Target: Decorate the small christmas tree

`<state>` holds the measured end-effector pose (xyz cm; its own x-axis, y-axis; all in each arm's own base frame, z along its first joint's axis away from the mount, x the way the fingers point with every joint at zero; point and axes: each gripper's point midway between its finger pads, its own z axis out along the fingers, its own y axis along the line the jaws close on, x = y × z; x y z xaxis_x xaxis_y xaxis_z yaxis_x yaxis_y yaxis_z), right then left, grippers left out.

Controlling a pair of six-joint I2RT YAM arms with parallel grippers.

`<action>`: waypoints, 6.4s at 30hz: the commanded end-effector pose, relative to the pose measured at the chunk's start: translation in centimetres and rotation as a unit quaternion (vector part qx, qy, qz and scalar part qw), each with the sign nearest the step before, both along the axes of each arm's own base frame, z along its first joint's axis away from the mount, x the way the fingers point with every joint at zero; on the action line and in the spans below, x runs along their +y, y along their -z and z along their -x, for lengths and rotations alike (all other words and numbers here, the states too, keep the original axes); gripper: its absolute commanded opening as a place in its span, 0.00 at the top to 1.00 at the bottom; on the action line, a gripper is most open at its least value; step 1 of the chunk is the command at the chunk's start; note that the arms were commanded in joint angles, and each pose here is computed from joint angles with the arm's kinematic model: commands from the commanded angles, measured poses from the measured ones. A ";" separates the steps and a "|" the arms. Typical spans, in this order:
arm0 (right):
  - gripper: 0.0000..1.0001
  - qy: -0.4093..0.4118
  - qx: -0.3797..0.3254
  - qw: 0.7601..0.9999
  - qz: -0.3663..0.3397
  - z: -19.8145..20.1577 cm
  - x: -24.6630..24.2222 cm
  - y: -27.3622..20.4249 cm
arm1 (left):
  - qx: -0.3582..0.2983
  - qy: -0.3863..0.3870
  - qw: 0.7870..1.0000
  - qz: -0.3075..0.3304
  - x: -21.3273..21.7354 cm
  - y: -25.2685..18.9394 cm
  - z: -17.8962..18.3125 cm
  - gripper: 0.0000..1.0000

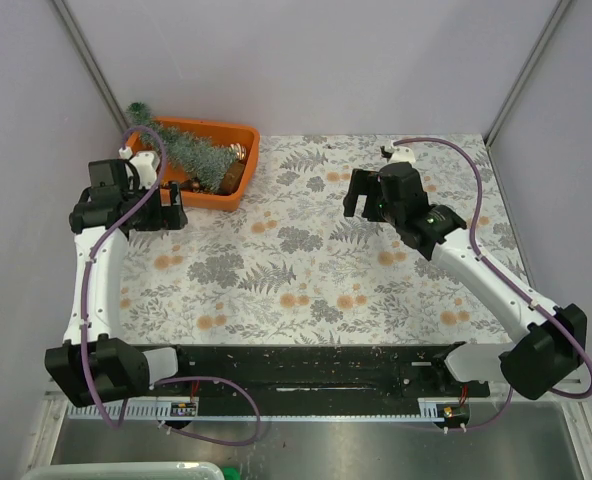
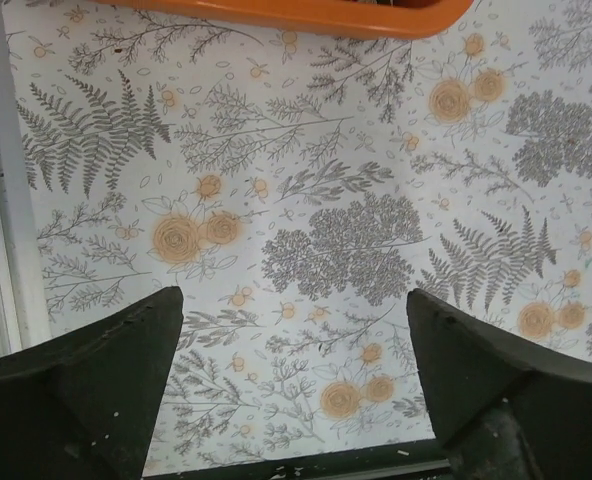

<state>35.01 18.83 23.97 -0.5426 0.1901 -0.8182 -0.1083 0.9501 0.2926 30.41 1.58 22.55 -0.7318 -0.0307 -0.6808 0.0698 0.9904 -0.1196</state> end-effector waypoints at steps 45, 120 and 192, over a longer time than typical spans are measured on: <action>0.01 -0.009 -0.040 0.999 0.012 2.3 -1.5 2.7 | 0.005 0.090 0.985 -0.147 -13.0 7.6 -15.4 0.01; 0.19 0.068 0.067 0.992 -0.080 -2.0 2.4 7.0 | -0.091 0.203 0.974 0.043 -17.8 -7.3 -4.8 0.01; 0.03 -0.264 0.017 0.923 0.280 -5.5 11.5 3.3 | -0.034 0.116 0.990 -0.068 -8.8 -1.4 1.0 0.01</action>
